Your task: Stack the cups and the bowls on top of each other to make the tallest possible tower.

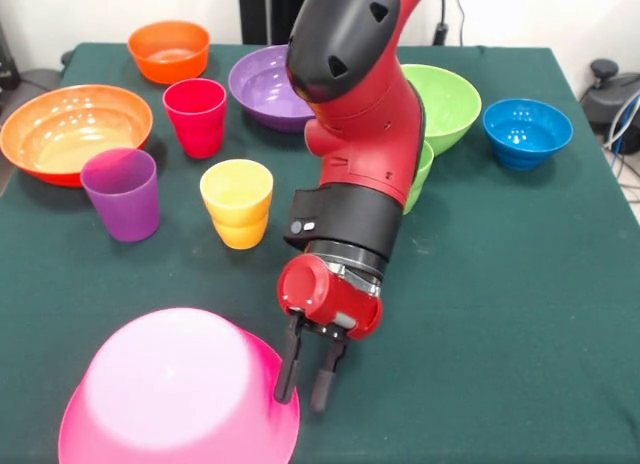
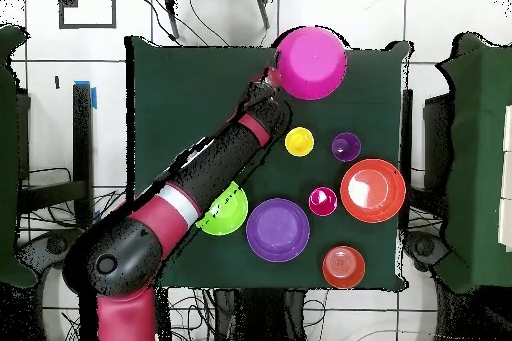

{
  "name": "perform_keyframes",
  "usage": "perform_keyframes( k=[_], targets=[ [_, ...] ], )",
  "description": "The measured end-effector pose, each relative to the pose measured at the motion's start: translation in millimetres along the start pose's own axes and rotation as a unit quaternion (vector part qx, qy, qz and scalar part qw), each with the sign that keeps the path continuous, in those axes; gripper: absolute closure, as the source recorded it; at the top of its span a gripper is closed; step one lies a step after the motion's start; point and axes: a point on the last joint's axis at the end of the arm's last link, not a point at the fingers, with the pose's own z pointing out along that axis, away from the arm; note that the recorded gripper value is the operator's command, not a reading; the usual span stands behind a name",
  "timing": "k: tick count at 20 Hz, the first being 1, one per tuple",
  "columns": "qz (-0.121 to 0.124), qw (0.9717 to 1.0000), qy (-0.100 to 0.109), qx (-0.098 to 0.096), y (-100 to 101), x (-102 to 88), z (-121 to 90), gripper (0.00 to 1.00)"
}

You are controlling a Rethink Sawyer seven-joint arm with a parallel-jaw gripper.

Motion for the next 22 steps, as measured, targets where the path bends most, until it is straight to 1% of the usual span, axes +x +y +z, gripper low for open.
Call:
perform_keyframes(
  k=[5, 6, 7, 9, 12, 13, 14, 15, 16, 17, 18, 20, 21, 22],
  targets=[
    [0.024, 0.9997, 0.004, 0.002, -8, -7.9, -1, 0.0],
    [0.031, 0.9995, 0.005, 0.001, -11, -9.3, -1, 0.0],
    [0.041, 0.9991, 0.006, -0.002, -15, -8.7, -1, 0.0],
    [0.047, 0.9988, 0.008, -0.005, -18, -6.0, -1, 0.0],
    [0.077, 0.9966, 0.021, -0.023, -34, 14.8, 1, 0.0],
    [0.085, 0.9958, 0.024, -0.025, -38, 19.3, 2, 0.0],
    [0.116, 0.9921, 0.038, -0.03, -57, 37.6, 7, 0.0],
    [0.128, 0.9904, 0.044, -0.029, -65, 45.2, 10, 0.0],
    [0.134, 0.9894, 0.047, -0.028, -69, 48.7, 11, 0.0],
    [0.156, 0.9859, 0.057, -0.023, -86, 64.0, 16, 0.0],
    [0.168, 0.9837, 0.062, -0.018, -97, 74.1, 19, 0.0],
    [0.183, 0.9807, 0.067, -0.01, -111, 89.0, 23, 0.0],
    [0.195, 0.9779, 0.074, -0.002, -124, 104.3, 26, 0.0],
    [0.2, 0.9767, 0.076, 0.001, -130, 110.9, 27, 0.0]
  ],
)
